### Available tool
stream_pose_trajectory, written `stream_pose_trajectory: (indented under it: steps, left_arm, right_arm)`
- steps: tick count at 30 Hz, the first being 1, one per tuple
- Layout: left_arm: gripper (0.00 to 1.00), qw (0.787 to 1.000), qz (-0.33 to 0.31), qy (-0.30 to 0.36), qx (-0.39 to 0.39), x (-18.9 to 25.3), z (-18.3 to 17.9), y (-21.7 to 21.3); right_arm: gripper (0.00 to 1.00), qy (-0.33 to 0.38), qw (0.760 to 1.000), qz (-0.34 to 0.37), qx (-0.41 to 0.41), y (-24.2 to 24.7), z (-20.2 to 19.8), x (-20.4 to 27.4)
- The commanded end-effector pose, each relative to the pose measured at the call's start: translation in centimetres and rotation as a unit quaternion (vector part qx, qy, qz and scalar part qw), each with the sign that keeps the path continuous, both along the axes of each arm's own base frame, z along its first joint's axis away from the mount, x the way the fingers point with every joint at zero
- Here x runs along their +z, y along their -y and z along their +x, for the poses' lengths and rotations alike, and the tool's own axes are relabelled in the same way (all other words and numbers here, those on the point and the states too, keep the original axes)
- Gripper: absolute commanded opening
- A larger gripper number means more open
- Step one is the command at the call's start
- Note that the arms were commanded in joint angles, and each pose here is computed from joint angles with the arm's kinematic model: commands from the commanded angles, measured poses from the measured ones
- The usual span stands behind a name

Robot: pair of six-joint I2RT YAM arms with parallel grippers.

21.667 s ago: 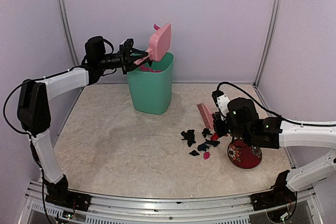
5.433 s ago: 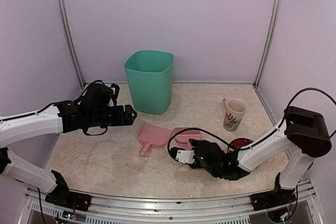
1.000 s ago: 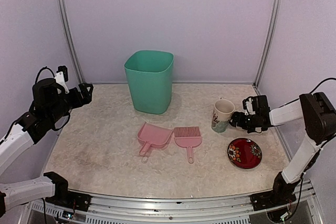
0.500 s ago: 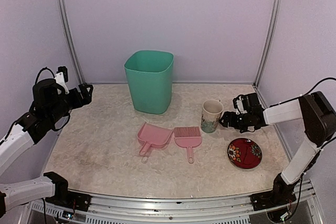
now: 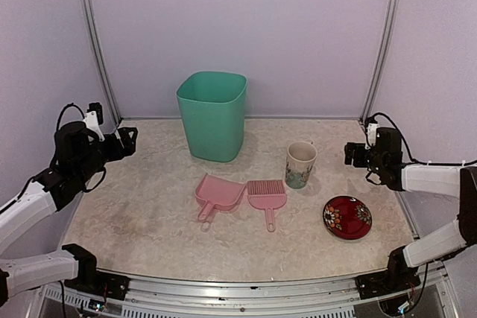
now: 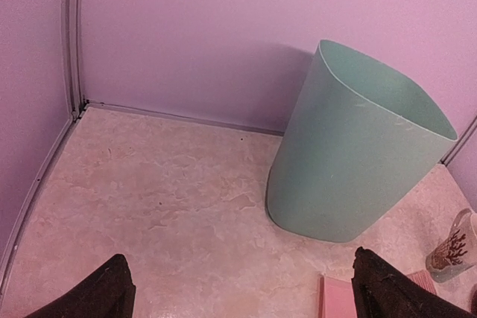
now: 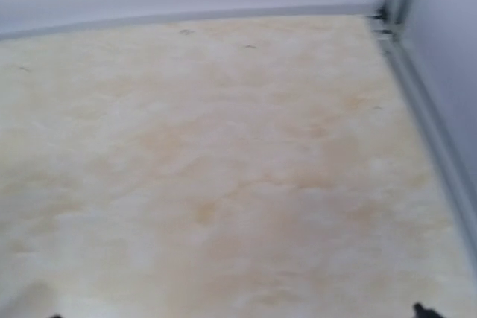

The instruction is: Sweep away the paper scraps from the table

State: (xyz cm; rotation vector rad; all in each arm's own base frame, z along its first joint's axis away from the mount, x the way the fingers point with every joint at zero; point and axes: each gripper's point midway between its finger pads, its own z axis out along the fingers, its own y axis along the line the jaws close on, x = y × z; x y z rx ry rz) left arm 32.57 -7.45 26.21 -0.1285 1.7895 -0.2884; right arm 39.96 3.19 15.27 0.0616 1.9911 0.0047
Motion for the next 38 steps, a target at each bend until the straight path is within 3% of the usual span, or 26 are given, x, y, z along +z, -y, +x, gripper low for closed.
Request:
stream_pose_trajectory:
  steps: [1,9,18,28,38]
  left_arm:
    - [0.99,0.999,0.021,0.034,0.013,0.9,1.5,-0.3]
    - [0.99,0.995,0.083,0.001,0.063,-3.5,5.6,-1.8]
    - [0.99,0.991,0.113,-0.008,0.067,-8.5,7.8,-5.0]
    - [0.99,0.992,0.094,0.047,0.068,-8.7,7.7,-8.1]
    - [0.99,0.99,0.115,0.073,0.046,-9.2,7.3,-7.5]
  right_arm:
    - [1.0,0.087,0.992,-0.09,-0.012,2.3,-0.3,0.9]
    - [1.0,0.181,0.978,-0.103,-0.027,4.0,-1.9,1.0]
    - [1.0,0.222,0.971,-0.084,-0.007,3.7,-2.9,0.2]
    - [1.0,0.202,0.976,-0.082,0.004,3.3,-2.2,-0.4]
    - [1.0,0.21,0.974,-0.09,0.0,3.3,-2.5,-0.2]
